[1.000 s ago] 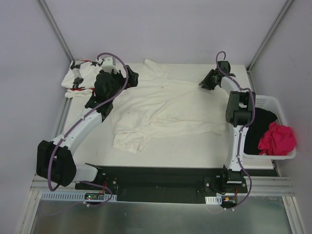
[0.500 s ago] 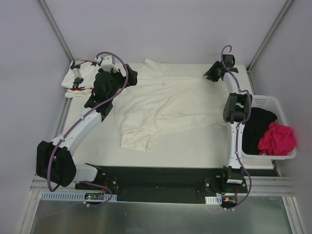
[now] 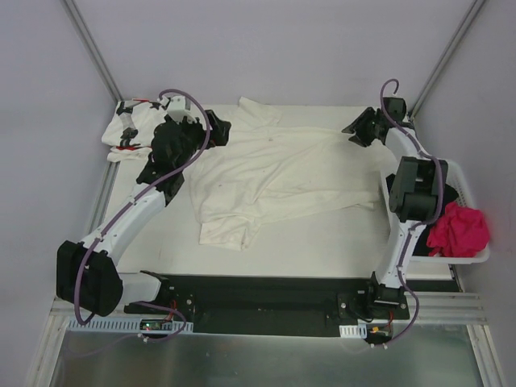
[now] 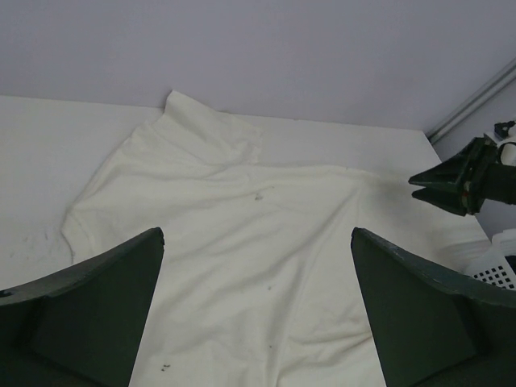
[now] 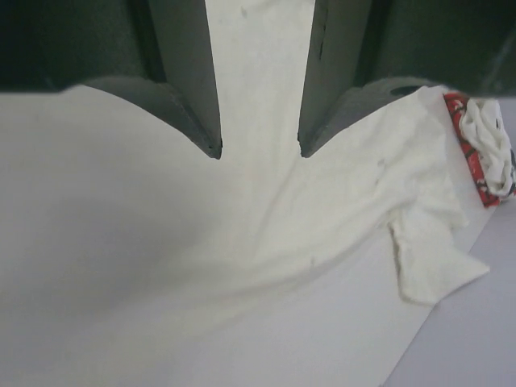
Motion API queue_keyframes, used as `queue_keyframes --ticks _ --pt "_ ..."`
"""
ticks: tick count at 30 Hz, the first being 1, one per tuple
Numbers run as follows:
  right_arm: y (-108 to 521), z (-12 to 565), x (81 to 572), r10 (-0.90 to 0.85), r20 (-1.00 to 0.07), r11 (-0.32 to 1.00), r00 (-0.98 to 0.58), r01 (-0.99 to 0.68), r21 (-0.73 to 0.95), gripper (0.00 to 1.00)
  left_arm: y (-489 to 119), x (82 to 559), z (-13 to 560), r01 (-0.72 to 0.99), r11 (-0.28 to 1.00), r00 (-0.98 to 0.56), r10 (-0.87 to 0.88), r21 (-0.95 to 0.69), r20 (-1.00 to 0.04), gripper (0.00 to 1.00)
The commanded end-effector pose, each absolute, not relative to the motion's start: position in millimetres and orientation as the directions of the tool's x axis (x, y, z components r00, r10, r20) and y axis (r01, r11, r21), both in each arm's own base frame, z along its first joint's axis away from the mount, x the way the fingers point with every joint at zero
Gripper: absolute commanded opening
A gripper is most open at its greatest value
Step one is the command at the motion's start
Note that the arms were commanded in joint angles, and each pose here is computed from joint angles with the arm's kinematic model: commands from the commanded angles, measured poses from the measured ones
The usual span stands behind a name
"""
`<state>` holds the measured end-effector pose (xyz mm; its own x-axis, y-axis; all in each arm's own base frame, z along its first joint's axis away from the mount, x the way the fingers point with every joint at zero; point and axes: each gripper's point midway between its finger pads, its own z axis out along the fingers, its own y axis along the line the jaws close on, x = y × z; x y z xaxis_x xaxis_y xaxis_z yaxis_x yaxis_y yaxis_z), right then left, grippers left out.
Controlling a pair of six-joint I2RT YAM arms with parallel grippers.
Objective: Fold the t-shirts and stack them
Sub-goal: Flatten out the tshirt
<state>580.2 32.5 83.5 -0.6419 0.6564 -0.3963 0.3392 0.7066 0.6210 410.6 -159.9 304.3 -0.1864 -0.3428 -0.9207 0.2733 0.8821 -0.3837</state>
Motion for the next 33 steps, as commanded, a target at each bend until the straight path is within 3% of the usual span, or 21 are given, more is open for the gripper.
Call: queue_keyframes --ticks 1,5,10,16,22,33 --pt "68 170 543 0.602 -0.521 0.722 -0.605 0.134 0.678 0.46 -170 411 301 0.328 0.849 -0.196 -0.367 -0.413 -0.909 0.99" --pt "100 176 505 0.587 -0.488 0.683 -0.646 0.072 0.727 0.46 -183 425 290 0.368 0.828 -0.216 -0.367 -0.424 -0.905 0.99" --pt "137 187 477 0.545 -0.498 0.647 -0.674 -0.04 0.761 0.46 -222 465 228 0.409 0.782 -0.405 -0.306 -0.47 -0.861 0.99" --pt "149 214 451 0.526 -0.53 0.616 -0.666 -0.132 0.777 0.46 -271 508 153 0.376 0.613 -0.667 -0.342 -0.695 -0.662 0.99" --pt "137 220 433 0.491 -0.581 0.669 -0.649 -0.146 0.728 0.46 -287 543 122 0.311 0.459 -0.745 -0.426 -0.832 -0.513 0.99" --pt "128 247 427 0.533 -0.59 0.644 -0.607 -0.161 0.748 0.47 -254 560 83 0.137 0.418 -0.749 -0.55 -0.898 -0.37 0.99"
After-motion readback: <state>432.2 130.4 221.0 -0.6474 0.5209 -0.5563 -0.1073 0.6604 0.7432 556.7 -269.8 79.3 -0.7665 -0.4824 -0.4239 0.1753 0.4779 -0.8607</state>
